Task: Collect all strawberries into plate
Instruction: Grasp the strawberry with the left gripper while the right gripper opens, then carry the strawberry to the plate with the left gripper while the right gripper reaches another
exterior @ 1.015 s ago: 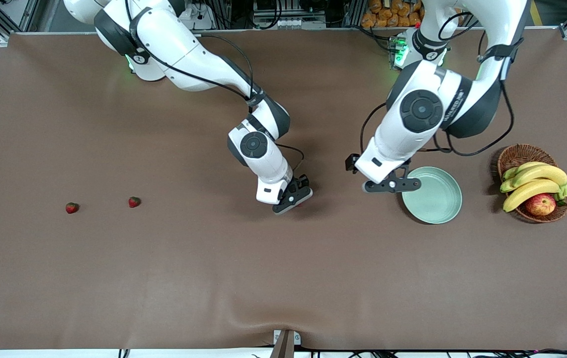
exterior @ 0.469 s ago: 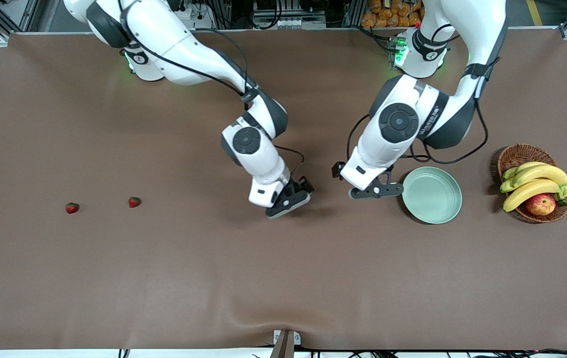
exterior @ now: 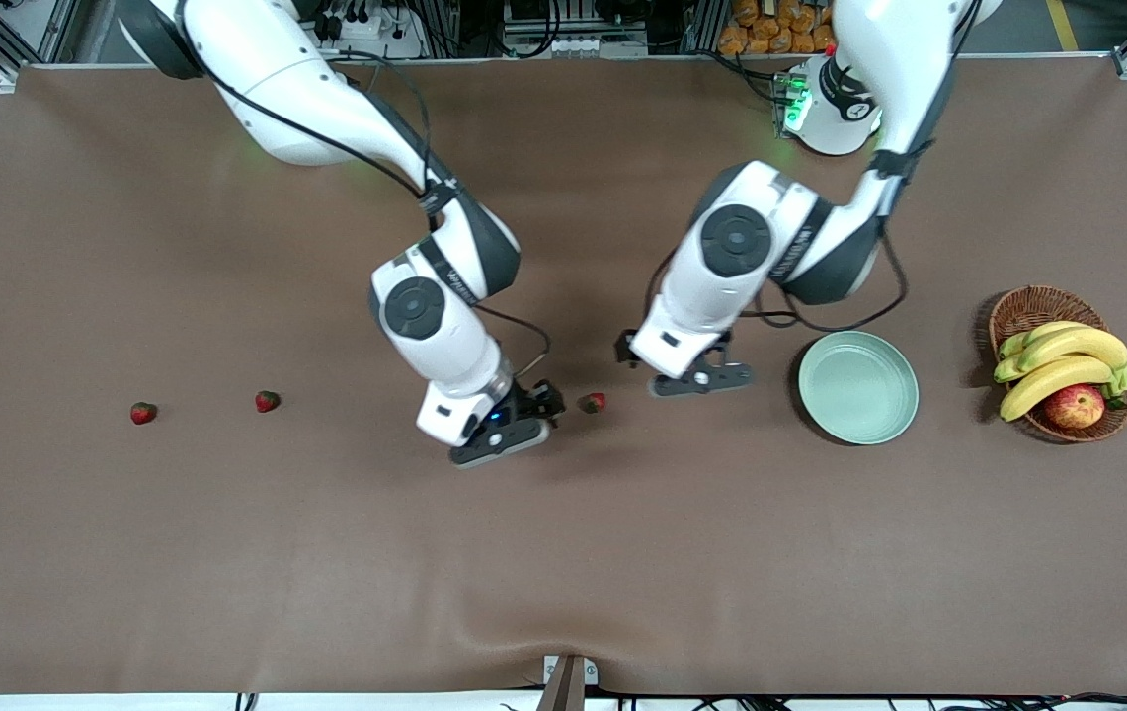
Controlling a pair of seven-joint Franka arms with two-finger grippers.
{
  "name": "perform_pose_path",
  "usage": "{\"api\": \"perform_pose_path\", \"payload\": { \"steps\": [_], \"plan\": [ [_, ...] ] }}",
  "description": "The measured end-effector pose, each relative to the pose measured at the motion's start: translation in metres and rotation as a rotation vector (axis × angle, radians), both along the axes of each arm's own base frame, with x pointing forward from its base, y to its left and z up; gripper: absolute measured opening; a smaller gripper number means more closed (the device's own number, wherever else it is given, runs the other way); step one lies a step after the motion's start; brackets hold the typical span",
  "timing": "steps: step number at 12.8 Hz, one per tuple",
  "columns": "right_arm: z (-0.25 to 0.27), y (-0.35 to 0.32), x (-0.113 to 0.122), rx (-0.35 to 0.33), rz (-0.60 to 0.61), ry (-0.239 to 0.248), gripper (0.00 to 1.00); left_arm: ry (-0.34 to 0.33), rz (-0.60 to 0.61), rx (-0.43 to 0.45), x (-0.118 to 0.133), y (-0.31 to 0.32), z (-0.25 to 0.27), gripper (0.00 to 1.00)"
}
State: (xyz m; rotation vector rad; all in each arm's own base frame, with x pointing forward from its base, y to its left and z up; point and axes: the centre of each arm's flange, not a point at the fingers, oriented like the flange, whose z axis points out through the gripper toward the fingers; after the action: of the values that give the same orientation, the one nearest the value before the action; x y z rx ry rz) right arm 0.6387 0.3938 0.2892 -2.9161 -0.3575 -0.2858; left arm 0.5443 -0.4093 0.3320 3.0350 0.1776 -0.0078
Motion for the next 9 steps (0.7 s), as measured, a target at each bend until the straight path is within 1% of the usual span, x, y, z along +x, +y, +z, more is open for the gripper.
{"api": "perform_pose_path", "payload": {
  "steps": [2, 4, 6, 7, 8, 9],
  "plan": [
    [0.005, -0.033, 0.014, -0.038, -0.044, -0.006, 1.00, -0.035, -0.035, -0.018, 0.002, -0.032, -0.024, 1.00],
    [0.003, -0.063, 0.027, -0.078, -0.086, -0.003, 1.00, -0.082, -0.077, 0.008, 0.015, -0.045, -0.054, 0.99],
    [-0.003, -0.097, 0.037, -0.133, -0.128, 0.028, 1.00, -0.139, -0.124, 0.036, 0.026, -0.047, -0.085, 0.97],
    [-0.004, -0.109, 0.040, -0.152, -0.143, 0.040, 1.00, -0.158, -0.148, 0.046, 0.027, -0.048, -0.100, 0.95],
    [-0.003, -0.118, 0.041, -0.167, -0.154, 0.053, 1.00, -0.166, -0.169, 0.055, 0.025, -0.050, -0.112, 0.95],
    [-0.003, -0.124, 0.042, -0.179, -0.162, 0.068, 1.00, -0.167, -0.187, 0.059, 0.020, -0.056, -0.121, 0.88]
  ]
}}
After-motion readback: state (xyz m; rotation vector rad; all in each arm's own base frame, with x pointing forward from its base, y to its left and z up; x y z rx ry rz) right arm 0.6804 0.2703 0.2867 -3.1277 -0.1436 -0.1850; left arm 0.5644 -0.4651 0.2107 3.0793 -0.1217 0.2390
